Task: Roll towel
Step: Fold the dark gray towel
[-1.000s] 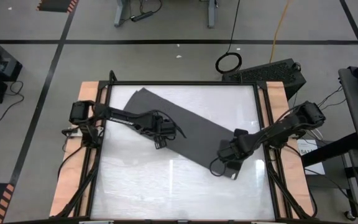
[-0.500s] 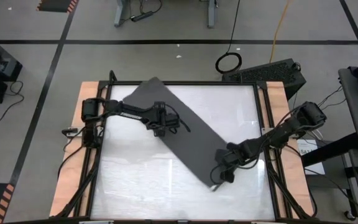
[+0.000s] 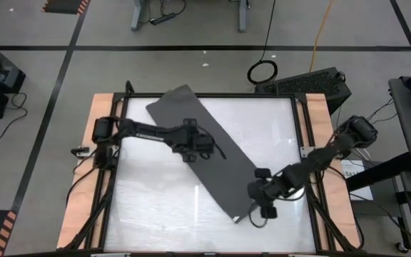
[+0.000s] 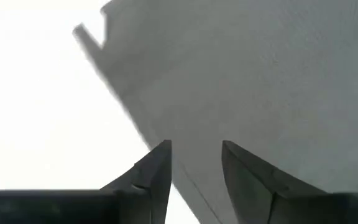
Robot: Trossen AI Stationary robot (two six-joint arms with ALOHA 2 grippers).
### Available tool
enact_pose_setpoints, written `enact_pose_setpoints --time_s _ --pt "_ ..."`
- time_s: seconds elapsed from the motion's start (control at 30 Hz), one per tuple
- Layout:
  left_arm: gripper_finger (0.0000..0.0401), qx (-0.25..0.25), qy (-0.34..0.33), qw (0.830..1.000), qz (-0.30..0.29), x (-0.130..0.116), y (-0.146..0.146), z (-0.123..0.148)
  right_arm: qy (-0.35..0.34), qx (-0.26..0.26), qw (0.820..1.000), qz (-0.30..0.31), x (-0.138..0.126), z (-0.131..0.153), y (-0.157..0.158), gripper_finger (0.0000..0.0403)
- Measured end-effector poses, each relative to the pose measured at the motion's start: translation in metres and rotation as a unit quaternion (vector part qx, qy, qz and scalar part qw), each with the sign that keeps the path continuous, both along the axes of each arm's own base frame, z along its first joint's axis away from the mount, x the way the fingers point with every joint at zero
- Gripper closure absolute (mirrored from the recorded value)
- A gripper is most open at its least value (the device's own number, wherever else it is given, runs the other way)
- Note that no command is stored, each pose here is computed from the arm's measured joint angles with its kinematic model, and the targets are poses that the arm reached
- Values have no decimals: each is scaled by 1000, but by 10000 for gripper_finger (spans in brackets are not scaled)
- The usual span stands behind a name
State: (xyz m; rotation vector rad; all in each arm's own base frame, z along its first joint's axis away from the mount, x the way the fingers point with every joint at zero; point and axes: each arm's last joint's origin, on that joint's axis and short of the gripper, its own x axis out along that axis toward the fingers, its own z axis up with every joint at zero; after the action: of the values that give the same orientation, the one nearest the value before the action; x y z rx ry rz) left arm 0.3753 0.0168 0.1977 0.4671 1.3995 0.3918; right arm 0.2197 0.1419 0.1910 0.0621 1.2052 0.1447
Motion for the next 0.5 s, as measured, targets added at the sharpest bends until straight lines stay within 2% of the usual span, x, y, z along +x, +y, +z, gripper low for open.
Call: enact_pose_setpoints --time_s 0.13,0.27,0.4,0.5 --pt "196 -70 -87 991 -80 17 -58 14 -11 -47 996 72 -16 4 16 273" --pt "196 -122 -176 957 -197 31 -117 14 -30 -115 988 100 -25 -1 26 248" --pt "196 -147 -227 920 -283 44 -164 -6 -35 -136 985 104 -28 -5 31 202" --pt "196 -155 -242 910 -299 50 -183 -28 -25 -140 985 95 -28 -9 31 179"
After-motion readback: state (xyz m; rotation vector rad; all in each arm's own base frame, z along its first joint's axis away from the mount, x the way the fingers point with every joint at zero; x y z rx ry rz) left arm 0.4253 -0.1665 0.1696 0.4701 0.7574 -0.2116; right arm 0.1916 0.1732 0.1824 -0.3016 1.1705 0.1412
